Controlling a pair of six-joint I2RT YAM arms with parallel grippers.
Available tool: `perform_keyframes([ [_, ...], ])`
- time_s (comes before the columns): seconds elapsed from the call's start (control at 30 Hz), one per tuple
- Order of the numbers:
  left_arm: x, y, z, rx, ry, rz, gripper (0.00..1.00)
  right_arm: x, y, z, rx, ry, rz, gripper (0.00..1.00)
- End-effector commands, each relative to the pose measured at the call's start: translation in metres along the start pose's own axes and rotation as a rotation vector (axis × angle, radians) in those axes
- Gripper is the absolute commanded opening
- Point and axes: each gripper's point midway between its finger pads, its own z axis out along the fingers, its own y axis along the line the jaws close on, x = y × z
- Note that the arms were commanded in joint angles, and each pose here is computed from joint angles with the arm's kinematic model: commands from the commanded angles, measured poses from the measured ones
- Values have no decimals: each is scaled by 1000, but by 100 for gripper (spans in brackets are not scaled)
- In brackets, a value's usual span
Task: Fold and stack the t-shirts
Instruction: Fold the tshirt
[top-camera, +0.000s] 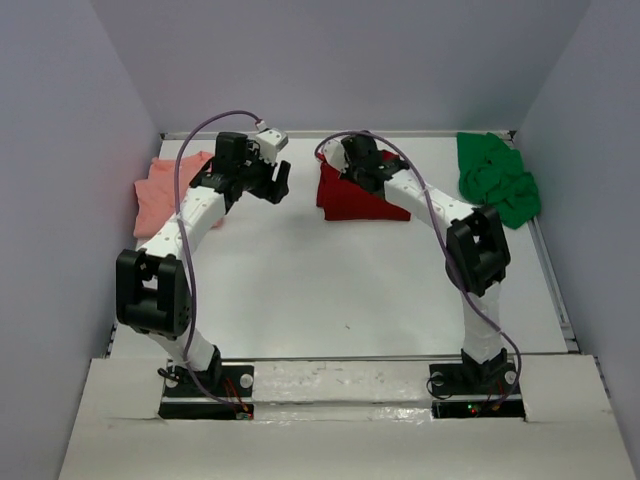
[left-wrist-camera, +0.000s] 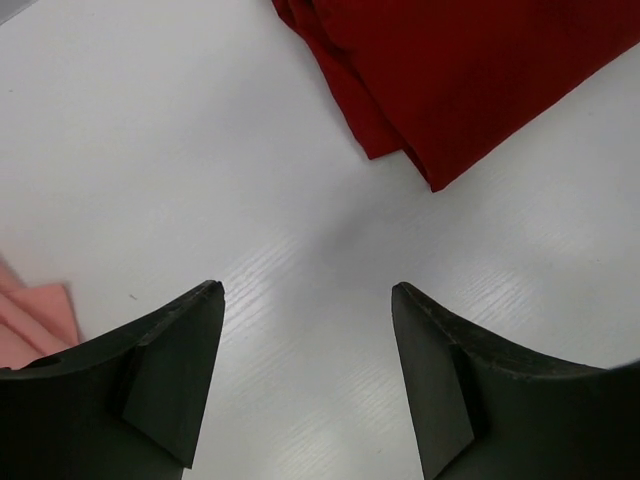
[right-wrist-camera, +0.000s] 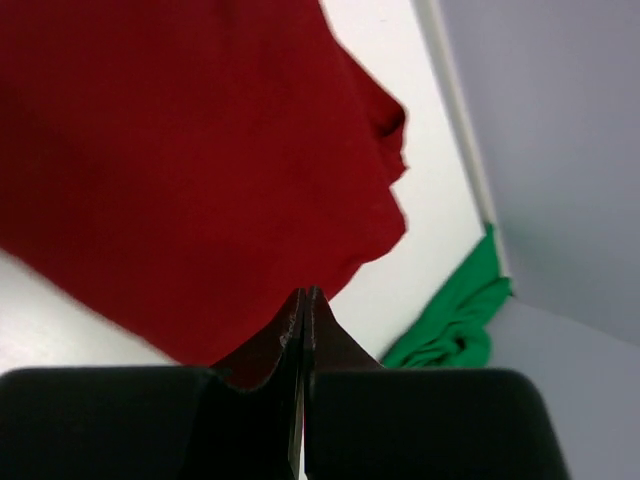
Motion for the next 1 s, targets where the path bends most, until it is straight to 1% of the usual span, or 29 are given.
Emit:
perform_keyframes([
  [0.0,-19,13,-29,-77,-115,64,80,0,-41,29,364,64,-151,0],
  [0.03,-17,15,-32,-86,-119,60,89,0,-44,33,419,60,-160,0],
  [0.07,-9,15,-33,-90,-112,53,94,2,-46,38,462,68,-188,0],
  [0.1,-12,19,-42,-108,-134,51,97,7,-42,48,488,98,-279,0],
  [0.13,-13,21,-46,-117,-149,50,99,8,-48,48,589,77,-259,0],
  [0.2,-12,22,-53,-132,-163,56,99,9,-51,50,701,80,-332,0],
  [0.3,-14,22,-60,-142,-177,64,99,22,-40,57,737,124,-400,0],
  [0.4,-18,20,-64,-144,-190,67,99,33,-31,60,741,137,-397,0],
  [0.67,-21,16,-68,-130,-202,64,99,74,9,80,661,207,-429,0],
  [0.73,-19,16,-68,-134,-202,54,99,70,3,73,706,179,-421,0],
  [0.8,-16,19,-65,-135,-193,33,99,58,-15,57,774,153,-381,1],
  [0.83,-16,19,-65,-129,-196,20,99,52,-24,51,794,144,-359,5],
  [0.87,-16,19,-63,-123,-194,-6,99,39,-39,41,829,121,-314,23],
  [0.9,-17,22,-63,-126,-200,-20,99,28,-57,24,862,95,-279,35],
  [0.93,-18,23,-63,-126,-204,-34,99,17,-71,13,886,76,-249,50],
  [0.97,-18,25,-63,-127,-204,-36,99,15,-76,7,885,69,-239,55],
])
